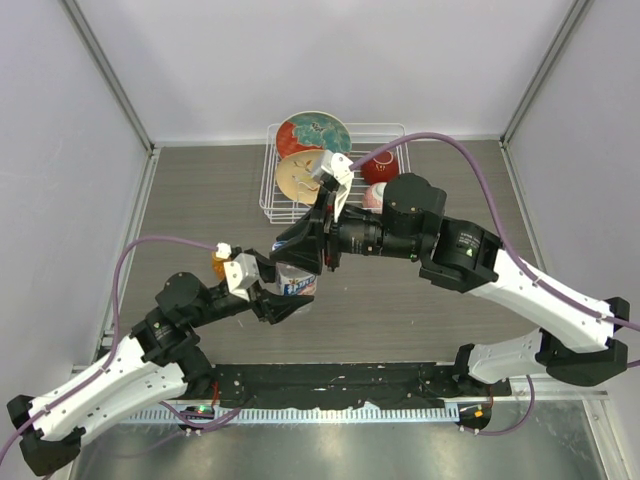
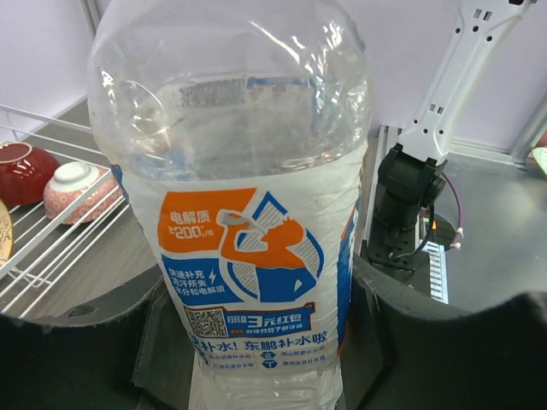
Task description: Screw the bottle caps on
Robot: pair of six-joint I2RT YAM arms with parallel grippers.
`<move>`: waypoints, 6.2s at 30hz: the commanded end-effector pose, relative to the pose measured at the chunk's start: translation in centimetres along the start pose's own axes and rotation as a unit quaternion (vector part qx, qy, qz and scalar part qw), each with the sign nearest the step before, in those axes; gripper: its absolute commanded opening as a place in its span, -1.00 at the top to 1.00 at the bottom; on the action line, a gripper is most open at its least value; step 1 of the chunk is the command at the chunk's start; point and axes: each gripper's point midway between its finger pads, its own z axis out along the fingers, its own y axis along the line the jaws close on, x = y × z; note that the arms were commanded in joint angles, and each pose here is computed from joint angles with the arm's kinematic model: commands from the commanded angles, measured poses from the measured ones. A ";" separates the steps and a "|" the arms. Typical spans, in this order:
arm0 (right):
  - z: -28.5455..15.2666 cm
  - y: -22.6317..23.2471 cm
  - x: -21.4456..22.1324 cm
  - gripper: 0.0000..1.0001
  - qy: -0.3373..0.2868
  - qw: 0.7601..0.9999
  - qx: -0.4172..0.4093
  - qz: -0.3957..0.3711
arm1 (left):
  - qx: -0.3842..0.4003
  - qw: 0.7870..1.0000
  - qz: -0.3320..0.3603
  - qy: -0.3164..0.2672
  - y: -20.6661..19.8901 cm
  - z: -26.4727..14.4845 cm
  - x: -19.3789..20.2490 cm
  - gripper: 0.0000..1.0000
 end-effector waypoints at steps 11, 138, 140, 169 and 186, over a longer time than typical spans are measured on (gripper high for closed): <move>-4.2 -1.2 -2.7 0.88 -0.035 0.999 0.040 -0.001 | 0.047 0.997 0.017 -0.064 -1.8 -0.5 -4.7 1.00; -6.0 -3.4 -3.2 -0.43 -0.075 0.971 0.222 -0.055 | -0.122 0.988 -0.028 -0.090 5.5 1.6 -5.6 1.00; -6.4 -2.1 -3.8 -0.48 -0.070 0.985 0.145 -0.062 | -0.059 0.995 -0.024 -0.074 3.3 1.9 -5.1 1.00; -6.0 2.9 -3.0 -0.54 -0.042 0.966 -0.224 -0.120 | 0.247 0.968 -0.052 -0.008 -7.0 0.6 -5.5 1.00; -4.9 2.7 -2.9 -0.18 -0.055 0.963 -0.241 -0.105 | 0.234 0.970 -0.056 -0.012 -6.7 0.7 -5.5 1.00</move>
